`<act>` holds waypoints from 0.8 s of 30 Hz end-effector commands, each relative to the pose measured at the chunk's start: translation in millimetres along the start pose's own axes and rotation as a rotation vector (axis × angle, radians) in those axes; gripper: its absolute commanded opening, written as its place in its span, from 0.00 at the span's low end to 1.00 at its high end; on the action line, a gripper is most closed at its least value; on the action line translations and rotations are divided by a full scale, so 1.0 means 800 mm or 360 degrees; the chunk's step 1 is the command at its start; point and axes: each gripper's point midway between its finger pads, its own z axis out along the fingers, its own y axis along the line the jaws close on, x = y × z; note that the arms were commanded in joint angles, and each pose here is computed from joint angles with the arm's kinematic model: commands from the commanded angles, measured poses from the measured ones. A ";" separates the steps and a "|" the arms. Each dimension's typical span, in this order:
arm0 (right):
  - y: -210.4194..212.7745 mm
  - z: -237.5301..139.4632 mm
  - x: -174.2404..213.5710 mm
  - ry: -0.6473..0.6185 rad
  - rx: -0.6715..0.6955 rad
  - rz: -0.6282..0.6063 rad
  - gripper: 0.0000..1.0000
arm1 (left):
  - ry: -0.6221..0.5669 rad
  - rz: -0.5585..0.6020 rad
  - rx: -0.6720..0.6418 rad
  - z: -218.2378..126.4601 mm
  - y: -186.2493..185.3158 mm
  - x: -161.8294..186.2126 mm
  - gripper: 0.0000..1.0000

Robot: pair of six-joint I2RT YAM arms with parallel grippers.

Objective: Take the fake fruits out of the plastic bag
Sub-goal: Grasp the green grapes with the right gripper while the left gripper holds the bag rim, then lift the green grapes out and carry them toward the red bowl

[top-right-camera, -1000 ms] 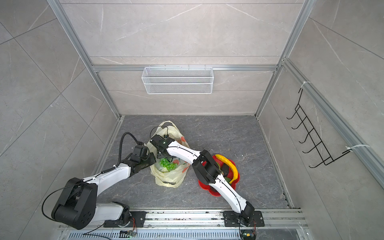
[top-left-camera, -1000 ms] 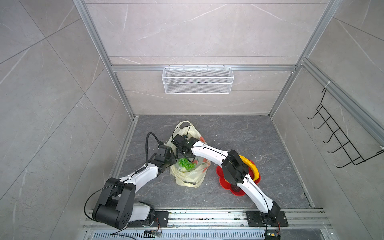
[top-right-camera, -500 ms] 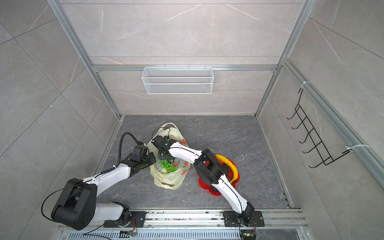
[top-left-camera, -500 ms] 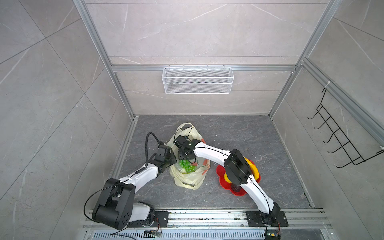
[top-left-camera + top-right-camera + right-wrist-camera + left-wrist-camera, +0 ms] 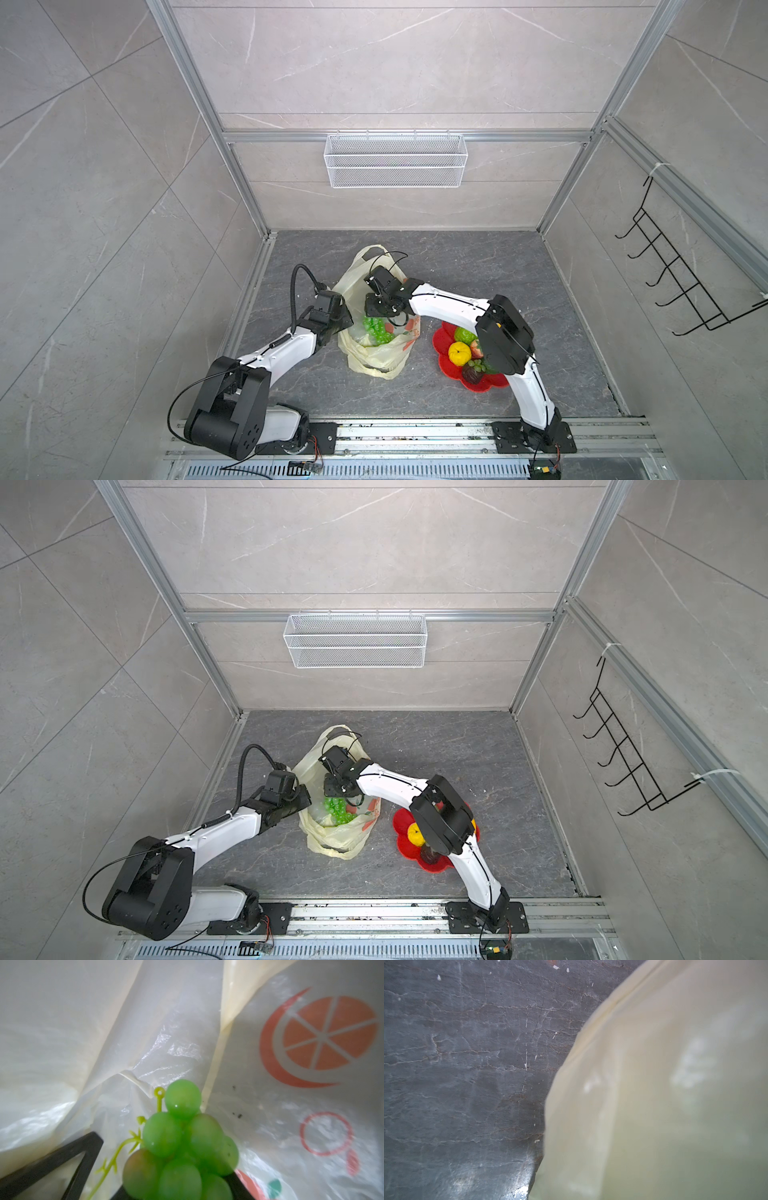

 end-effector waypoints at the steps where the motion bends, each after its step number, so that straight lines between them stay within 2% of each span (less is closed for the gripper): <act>1: 0.013 -0.037 -0.033 -0.0134 -0.0187 0.0059 0.47 | -0.0045 0.0002 -0.0033 -0.002 0.004 -0.011 0.05; 16: -0.007 -0.150 -0.054 -0.0299 -0.0224 0.0066 0.47 | -0.0029 0.0011 -0.0043 0.002 0.004 -0.010 0.06; 24: -0.054 -0.208 -0.042 -0.0354 -0.0074 0.0113 0.47 | -0.0024 0.0016 -0.0045 0.002 0.004 -0.010 0.06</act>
